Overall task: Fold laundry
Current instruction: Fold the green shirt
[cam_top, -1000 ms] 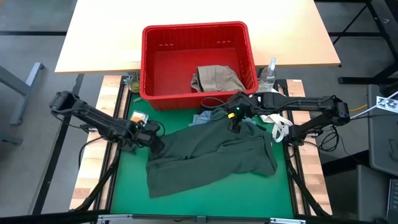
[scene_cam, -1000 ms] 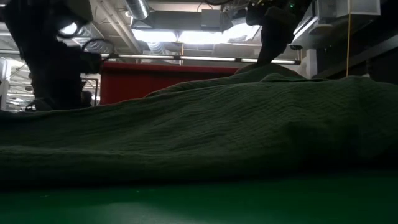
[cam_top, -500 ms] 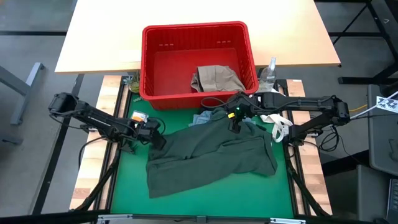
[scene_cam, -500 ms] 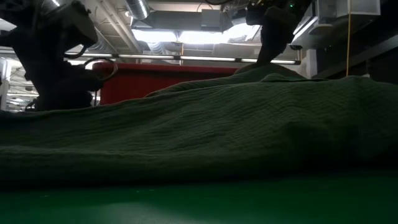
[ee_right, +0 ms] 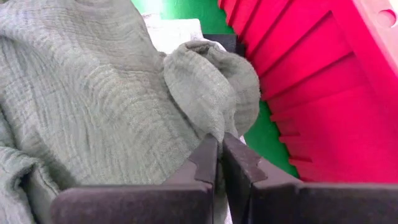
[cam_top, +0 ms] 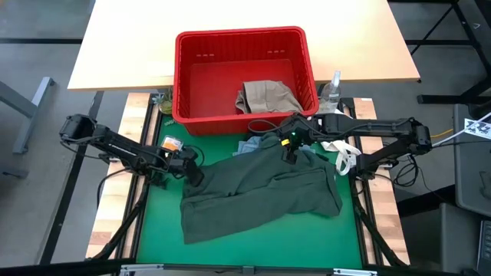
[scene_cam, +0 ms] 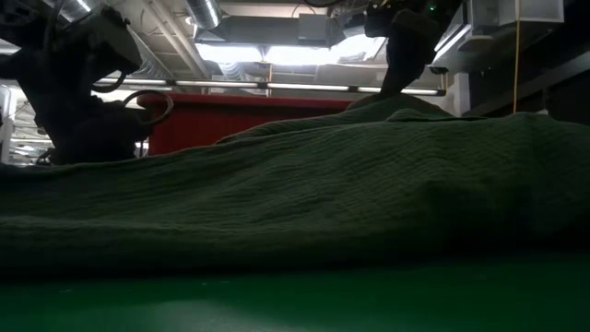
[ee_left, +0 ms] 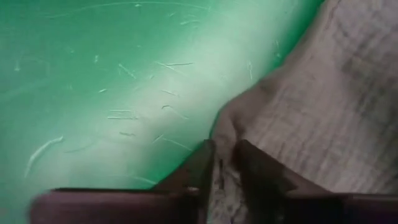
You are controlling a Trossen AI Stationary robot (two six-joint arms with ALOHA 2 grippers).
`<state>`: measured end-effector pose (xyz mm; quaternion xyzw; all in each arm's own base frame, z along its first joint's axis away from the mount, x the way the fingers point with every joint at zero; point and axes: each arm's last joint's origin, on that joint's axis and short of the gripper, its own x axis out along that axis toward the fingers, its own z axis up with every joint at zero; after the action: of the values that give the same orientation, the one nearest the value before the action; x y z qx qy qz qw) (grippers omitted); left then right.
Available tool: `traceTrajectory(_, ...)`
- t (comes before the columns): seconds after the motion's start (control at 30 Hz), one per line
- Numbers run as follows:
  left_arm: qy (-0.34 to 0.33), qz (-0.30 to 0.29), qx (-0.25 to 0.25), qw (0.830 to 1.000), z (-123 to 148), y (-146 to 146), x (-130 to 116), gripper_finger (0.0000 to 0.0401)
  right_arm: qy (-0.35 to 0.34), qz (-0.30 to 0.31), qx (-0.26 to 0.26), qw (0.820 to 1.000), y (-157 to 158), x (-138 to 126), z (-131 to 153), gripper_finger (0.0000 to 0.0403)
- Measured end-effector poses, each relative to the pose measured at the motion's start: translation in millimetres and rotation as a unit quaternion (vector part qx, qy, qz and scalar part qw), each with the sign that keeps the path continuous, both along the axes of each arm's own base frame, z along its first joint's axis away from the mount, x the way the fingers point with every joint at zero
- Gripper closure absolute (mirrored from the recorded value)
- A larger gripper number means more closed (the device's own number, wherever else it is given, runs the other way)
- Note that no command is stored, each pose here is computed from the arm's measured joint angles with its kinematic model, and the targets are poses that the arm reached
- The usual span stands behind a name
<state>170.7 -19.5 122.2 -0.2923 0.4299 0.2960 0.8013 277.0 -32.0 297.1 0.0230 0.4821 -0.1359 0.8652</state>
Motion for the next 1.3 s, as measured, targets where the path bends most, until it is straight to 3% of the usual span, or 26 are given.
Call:
traceTrajectory(0.13,-0.002,-0.005,-0.004,1.000,0.4,-0.4,0.3,0.0391,0.000,0.000,0.000,1.000,0.0,0.0,0.0,0.0386)
traceTrajectory(0.37,0.004,-0.025,-0.007,1.000,12.2,-2.2,6.3,0.0397,-0.003,0.010,-0.007,1.000,0.2,-2.2,2.9,0.0386)
traceTrajectory(0.67,0.039,-0.052,0.053,0.996,71.2,-6.8,11.3,0.0400,-0.018,0.018,-0.018,1.000,1.3,-12.2,14.1,0.0386)
traceTrajectory(1.0,0.063,-0.112,0.107,0.986,127.0,-32.4,5.5,0.0401,-0.023,0.060,-0.048,0.997,2.2,-21.8,23.7,0.0386)
traceTrajectory(1.3,0.050,-0.162,0.103,0.980,134.1,-61.0,-7.4,0.0401,-0.017,0.159,-0.082,0.984,39.5,-31.0,30.3,0.0386)
